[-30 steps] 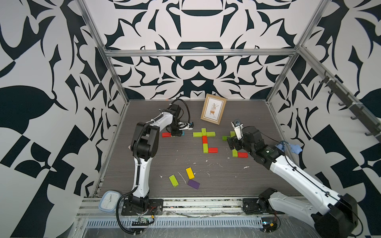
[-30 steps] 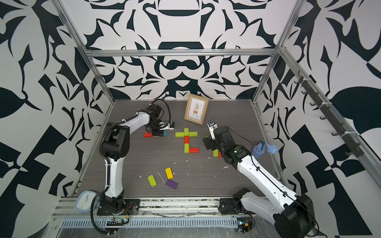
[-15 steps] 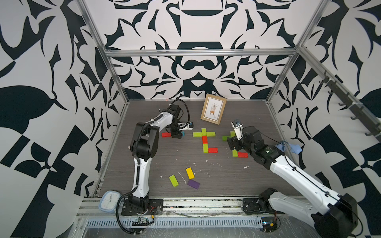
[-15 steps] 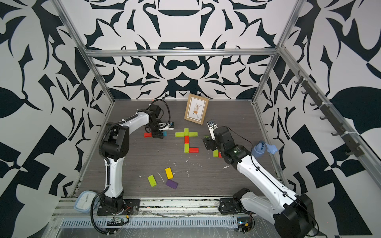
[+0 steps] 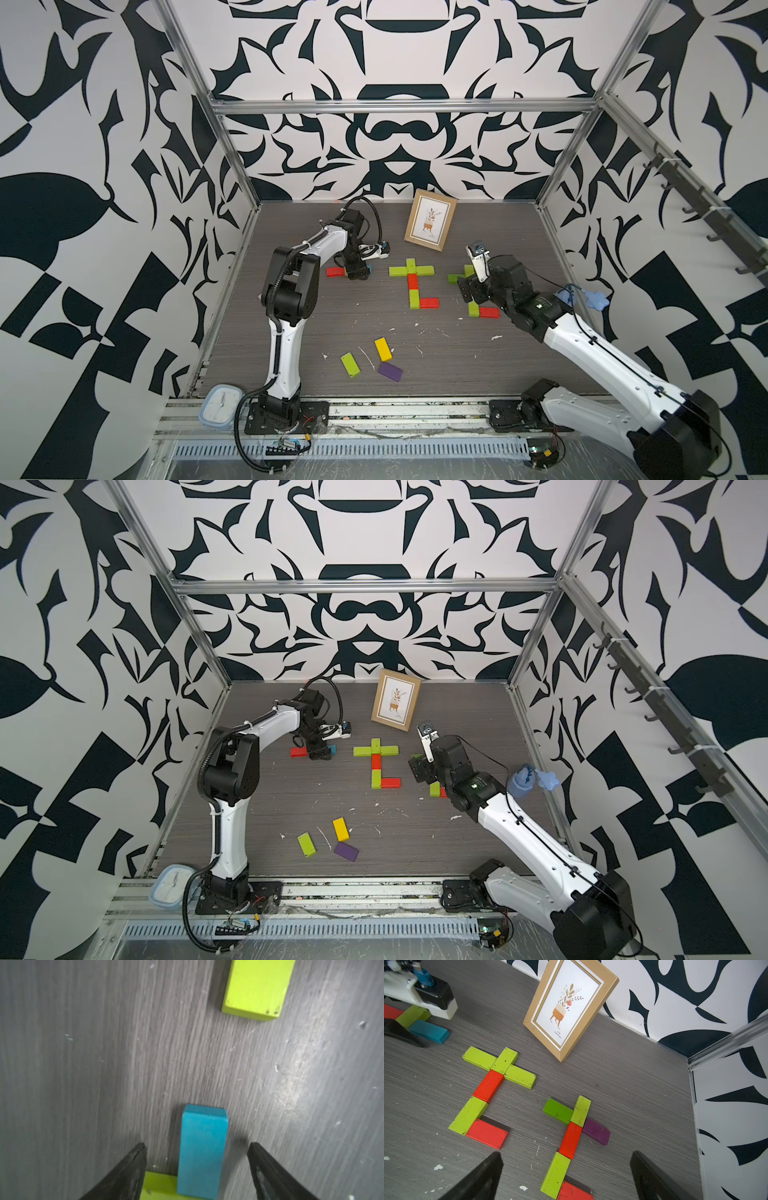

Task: Assemble the letter t with building blocks
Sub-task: Assemble the building block at the center of the board, then pick up the building block from the center of the board.

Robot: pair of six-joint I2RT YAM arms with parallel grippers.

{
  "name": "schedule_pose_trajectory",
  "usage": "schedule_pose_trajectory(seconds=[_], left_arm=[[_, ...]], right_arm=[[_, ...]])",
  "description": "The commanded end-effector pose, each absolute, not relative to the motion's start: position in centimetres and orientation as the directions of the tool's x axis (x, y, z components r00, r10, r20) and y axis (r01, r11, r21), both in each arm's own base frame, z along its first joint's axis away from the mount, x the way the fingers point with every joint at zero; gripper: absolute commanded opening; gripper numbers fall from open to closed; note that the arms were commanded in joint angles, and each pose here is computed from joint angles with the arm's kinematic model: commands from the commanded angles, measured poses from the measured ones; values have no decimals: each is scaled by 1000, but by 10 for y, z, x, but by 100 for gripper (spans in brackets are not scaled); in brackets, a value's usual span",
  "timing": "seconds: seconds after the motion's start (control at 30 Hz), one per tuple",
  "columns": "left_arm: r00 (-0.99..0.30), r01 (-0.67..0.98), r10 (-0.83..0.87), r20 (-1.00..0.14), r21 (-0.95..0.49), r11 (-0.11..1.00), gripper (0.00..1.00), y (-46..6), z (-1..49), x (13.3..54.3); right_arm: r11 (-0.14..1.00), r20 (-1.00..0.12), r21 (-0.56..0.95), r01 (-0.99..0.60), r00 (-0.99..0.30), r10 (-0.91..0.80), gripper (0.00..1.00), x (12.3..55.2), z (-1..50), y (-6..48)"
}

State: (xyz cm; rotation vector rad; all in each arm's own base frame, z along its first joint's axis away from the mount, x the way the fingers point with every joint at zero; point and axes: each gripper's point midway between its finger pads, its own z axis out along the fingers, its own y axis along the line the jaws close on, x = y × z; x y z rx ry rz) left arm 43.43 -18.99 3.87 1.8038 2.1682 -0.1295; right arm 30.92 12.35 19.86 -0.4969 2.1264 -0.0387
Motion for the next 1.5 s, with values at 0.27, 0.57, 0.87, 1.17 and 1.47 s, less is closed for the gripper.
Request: schedule_pose_trajectory(seconds=[0.27,0.57,0.87,1.17,1.47], left_arm=[[-197,884,849,-491,285,370,84,-204,149,458],[-402,706,697,-593,285,649,94,-182,232,461],[-798,248,172,-578,-55,967,88,-140,236,389],[-931,-74,-162,-328,-265,961,79,-139,149,266],[-916,-285,-346,-203,-275,918,75,-134,103,175]], right_arm=[[926,-811,-205,-318,-474,-342,99,311,207,123],[928,-814,-213,-305,-471,-341,99,310,209,119],[931,-818,-209,-300,-467,-335,99,310,210,119],[929,-807,-222,-298,-479,-346,99,314,205,119],[928,-787,-228,-293,-505,-353,99,316,198,119]])
